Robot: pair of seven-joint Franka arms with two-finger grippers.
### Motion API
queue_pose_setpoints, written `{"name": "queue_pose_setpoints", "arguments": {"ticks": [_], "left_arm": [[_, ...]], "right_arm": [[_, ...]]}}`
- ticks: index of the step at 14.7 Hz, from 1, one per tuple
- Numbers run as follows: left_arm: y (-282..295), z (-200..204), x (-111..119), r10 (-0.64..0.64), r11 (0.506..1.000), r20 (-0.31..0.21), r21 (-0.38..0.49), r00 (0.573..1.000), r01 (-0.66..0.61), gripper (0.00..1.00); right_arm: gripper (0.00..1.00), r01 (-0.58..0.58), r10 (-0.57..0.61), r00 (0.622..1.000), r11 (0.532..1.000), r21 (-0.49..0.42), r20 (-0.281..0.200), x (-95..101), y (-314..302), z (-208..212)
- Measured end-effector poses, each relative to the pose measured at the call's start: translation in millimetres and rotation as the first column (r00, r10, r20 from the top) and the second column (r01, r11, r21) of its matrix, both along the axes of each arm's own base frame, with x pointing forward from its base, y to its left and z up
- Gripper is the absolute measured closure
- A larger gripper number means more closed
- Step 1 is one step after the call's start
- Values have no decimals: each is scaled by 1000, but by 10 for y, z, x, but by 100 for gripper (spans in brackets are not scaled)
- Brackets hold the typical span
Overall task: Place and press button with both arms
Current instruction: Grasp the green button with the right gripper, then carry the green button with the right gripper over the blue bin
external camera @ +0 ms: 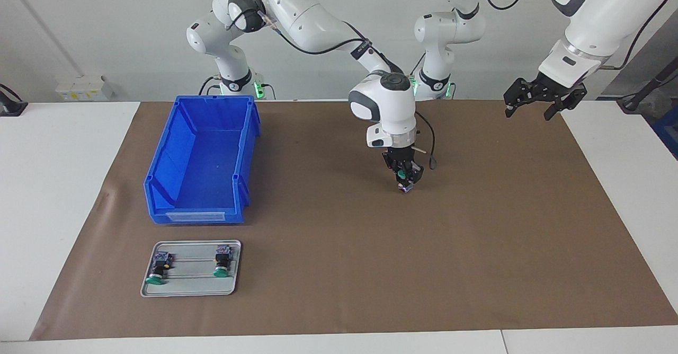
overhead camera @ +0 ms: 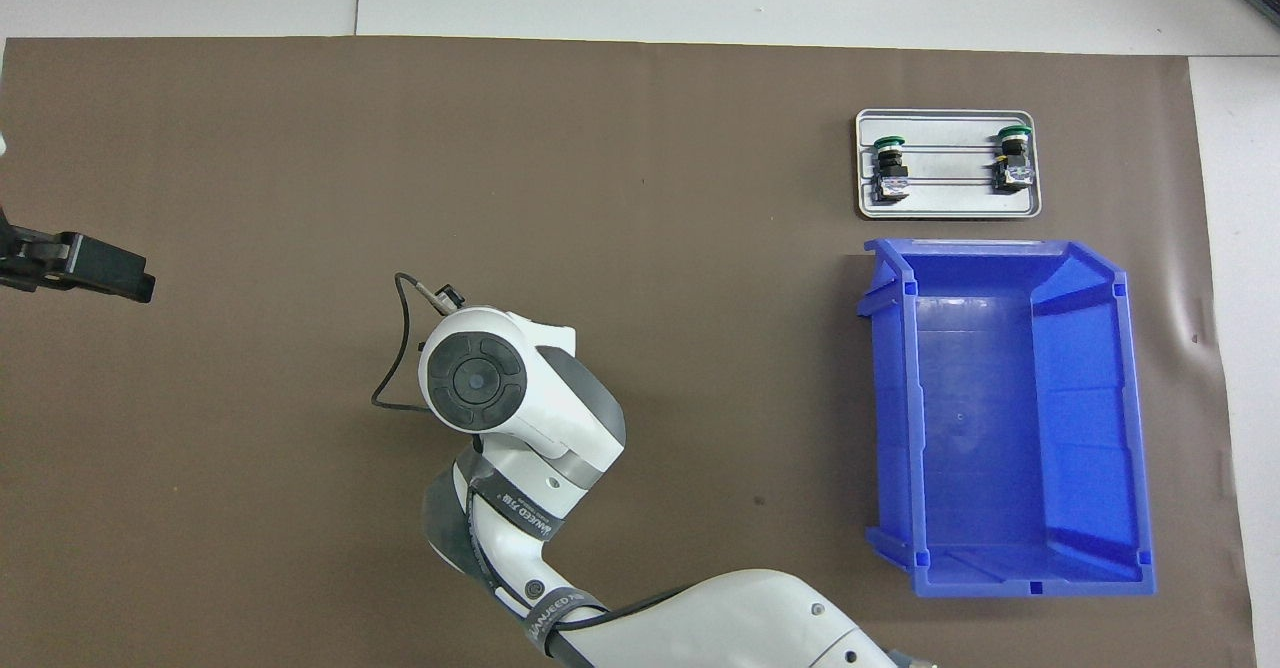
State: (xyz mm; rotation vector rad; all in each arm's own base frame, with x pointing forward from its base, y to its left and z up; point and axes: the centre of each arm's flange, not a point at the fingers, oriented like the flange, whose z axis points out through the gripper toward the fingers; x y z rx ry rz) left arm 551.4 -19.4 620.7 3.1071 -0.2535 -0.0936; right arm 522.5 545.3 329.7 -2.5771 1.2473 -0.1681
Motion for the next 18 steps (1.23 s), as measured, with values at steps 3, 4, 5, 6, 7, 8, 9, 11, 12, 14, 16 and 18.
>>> {"name": "queue_pose_setpoints", "arguments": {"ticks": [3, 4, 5, 6, 7, 8, 9, 11, 12, 14, 16, 18], "left_arm": [[0, 0, 0, 0, 1000, 0, 0, 1000, 0, 0], [0, 0, 0, 0, 1000, 0, 0, 1000, 0, 0], [0, 0, 0, 0, 1000, 0, 0, 1000, 0, 0], [0, 0, 0, 0, 1000, 0, 0, 1000, 0, 0], [0, 0, 0, 0, 1000, 0, 0, 1000, 0, 0], [0, 0, 0, 0, 1000, 0, 0, 1000, 0, 0], [0, 0, 0, 0, 1000, 0, 0, 1000, 0, 0], [0, 0, 0, 0, 1000, 0, 0, 1000, 0, 0], [0, 0, 0, 0, 1000, 0, 0, 1000, 0, 0], [0, 0, 0, 0, 1000, 0, 0, 1000, 0, 0], [0, 0, 0, 0, 1000, 0, 0, 1000, 0, 0], [0, 0, 0, 0, 1000, 0, 0, 1000, 0, 0]], "right_arm": [[65, -56, 56, 998, 998, -37, 11, 252, -311, 390], [65, -85, 85, 996, 995, -60, 9, 368, -528, 647], [65, -116, 117, 993, 990, -83, 4, 481, -793, 935], [65, -151, 152, 988, 983, -106, -4, 577, -1090, 1228], [65, -187, 186, 982, 974, -128, -15, 649, -1397, 1498], [65, -223, 221, 975, 964, -147, -30, 694, -1680, 1711], [65, -259, 255, 966, 952, -165, -47, 727, -1947, 1870], [65, -331, 322, 944, 924, -190, -74, 782, -2437, 2046], [65, -372, 362, 928, 906, -200, -84, 806, -2701, 2086], [65, -457, 442, 889, 863, -216, -116, 793, -3330, 2088], [65, -508, 483, 861, 835, -213, -160, 680, -3923, 1942], [65, -549, 523, 836, 808, -213, -168, 539, -4389, 1660]]}}
